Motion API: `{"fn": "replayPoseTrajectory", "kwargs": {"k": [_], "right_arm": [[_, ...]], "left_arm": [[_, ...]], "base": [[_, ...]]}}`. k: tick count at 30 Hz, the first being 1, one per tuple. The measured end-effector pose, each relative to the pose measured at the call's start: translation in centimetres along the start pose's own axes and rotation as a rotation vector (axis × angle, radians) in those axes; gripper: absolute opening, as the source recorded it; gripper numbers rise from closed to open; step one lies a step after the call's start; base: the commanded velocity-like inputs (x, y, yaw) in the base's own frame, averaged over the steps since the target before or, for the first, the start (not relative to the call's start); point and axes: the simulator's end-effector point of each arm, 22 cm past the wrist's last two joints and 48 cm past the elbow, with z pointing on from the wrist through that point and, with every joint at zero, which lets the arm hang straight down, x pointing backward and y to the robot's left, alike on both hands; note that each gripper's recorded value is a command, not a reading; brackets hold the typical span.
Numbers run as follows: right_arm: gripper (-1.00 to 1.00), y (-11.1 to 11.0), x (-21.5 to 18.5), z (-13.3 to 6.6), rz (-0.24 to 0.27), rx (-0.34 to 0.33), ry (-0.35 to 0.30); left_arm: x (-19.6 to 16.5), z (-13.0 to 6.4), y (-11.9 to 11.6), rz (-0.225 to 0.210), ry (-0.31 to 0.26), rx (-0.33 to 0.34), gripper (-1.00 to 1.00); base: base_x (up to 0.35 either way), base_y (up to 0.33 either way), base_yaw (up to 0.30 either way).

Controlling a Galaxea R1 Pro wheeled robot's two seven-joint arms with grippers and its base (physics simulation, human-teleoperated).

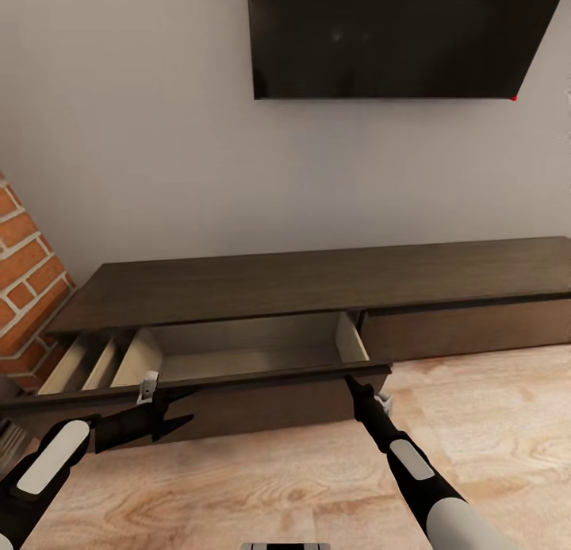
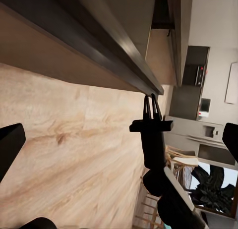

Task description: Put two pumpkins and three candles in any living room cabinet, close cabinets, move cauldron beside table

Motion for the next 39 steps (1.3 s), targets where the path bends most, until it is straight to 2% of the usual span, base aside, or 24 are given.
{"fn": "replayPoseTrajectory", "kwargs": {"k": [39], "right_arm": [[-1.0, 0.01, -0.23, -0.07, 0.003, -0.001, -0.002]], "left_arm": [[0.02, -0.01, -0.02, 0.0, 0.0, 0.0, 1.0]], "base": [[-0.034, 0.0, 0.0]]}}
